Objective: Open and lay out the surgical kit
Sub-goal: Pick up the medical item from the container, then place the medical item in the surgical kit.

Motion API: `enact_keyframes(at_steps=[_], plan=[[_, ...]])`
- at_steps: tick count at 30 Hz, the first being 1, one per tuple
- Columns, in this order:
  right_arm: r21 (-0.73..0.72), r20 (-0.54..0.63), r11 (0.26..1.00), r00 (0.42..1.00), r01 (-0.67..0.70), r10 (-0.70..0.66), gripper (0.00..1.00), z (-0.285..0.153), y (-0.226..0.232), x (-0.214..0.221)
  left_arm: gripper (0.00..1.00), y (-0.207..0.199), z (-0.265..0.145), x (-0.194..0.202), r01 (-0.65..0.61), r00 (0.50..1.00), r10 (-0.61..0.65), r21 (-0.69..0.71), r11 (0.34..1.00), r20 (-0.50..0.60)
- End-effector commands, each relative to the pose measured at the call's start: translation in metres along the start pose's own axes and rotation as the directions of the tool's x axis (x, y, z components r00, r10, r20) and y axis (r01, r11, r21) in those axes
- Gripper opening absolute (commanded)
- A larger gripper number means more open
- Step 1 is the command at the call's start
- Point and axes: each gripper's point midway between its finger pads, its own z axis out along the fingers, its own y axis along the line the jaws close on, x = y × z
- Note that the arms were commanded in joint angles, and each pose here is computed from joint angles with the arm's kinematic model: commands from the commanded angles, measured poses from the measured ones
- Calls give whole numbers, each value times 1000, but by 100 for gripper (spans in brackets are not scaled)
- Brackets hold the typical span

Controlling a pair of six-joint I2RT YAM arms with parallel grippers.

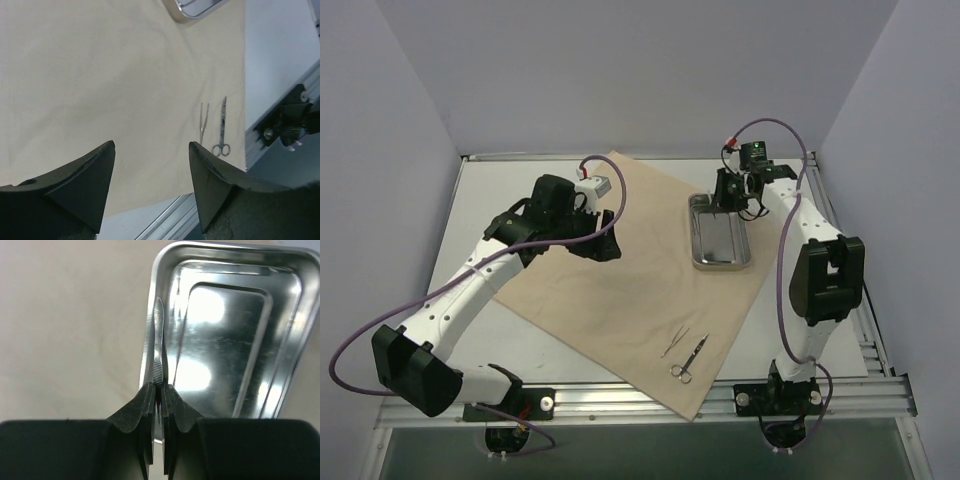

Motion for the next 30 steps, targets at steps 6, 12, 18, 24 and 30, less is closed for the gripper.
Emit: enact_keyframes(at_steps=[6, 12, 18, 24, 30], plan=[[-345, 57, 871, 934, 350, -353, 0, -84, 135, 54, 70, -44, -34, -39, 58, 989, -91, 271, 961, 113], [-377, 116, 734, 815, 565, -568, 0, -121, 180, 102, 70, -26, -49, -54, 234, 957, -273, 294, 927, 98], [-313, 137, 631, 691, 710, -710, 0, -140, 188, 135, 68, -24, -63, -53, 347, 917, -390, 323, 881, 79], [-357, 212, 451, 541, 818, -814, 0, -163, 198, 163, 68, -34, -70, -26, 398, 905, -425, 353, 847, -2], [-380, 273, 331, 447, 863, -852, 0, -178, 200, 182, 68, -45, -75, 4, 414, 906, -414, 389, 823, -89]])
